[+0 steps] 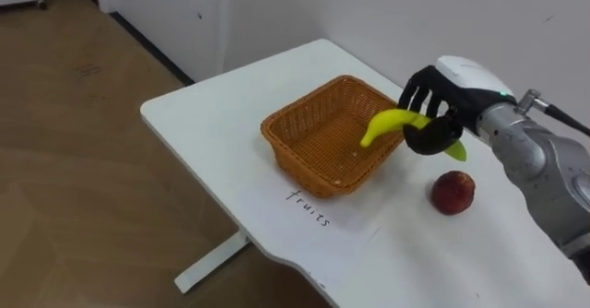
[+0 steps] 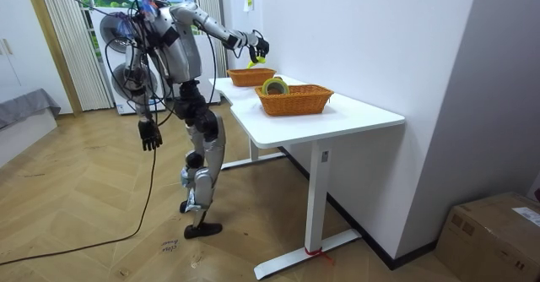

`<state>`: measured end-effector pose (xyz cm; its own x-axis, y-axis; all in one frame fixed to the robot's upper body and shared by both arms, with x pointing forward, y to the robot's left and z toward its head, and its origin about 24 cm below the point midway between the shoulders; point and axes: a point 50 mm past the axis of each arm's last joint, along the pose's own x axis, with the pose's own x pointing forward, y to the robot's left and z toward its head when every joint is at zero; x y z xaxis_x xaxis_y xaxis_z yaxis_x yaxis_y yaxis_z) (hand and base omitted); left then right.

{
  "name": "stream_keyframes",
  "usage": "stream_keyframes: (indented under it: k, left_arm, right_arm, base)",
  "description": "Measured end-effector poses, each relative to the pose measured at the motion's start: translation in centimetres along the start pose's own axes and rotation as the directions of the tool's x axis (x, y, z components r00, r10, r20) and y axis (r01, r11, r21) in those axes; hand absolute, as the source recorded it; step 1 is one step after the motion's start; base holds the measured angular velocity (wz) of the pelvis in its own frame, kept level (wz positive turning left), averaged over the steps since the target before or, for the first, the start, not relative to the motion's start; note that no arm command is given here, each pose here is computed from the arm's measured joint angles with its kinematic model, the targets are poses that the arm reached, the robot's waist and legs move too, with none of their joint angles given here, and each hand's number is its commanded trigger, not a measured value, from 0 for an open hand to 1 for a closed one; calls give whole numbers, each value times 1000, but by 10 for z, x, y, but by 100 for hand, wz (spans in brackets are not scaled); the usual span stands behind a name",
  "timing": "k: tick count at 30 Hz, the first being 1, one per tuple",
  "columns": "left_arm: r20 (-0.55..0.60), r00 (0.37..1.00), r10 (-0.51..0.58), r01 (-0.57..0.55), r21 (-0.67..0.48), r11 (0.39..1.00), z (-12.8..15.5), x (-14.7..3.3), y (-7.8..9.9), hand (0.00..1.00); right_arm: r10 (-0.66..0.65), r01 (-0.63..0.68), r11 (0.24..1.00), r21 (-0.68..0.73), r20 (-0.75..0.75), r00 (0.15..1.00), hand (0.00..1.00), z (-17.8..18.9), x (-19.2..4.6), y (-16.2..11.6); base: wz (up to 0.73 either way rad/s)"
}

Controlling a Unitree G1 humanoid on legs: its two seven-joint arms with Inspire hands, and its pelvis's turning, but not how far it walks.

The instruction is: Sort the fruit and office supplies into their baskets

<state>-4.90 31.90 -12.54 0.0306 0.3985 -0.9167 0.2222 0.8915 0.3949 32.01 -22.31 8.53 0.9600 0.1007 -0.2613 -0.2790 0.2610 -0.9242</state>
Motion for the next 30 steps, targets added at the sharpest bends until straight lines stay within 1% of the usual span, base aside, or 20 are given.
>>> stream_keyframes:
  k: [3,11,19,30]
  left_arm:
    - [0,1000,3,-3,2,1000,0,0,1,0]
    - [-6,1000,3,-3,4,1000,-3,-1,1,0]
    - [17,1000,21,-22,18,1000,0,-1,6,0]
    - [30,999,24,-25,18,1000,3,-2,7,0]
  right_arm:
    - [12,-12,1000,-21,-25,1000,100,-3,7,-3]
    - [10,-11,999,-52,-25,1000,100,-1,9,-5]
    - [-34,33,997,-68,-11,999,100,2,11,-8]
    - [-86,83,993,-84,-24,996,100,-2,13,-10]
  base:
    - [13]
    - [5]
    - [16]
    - [17]
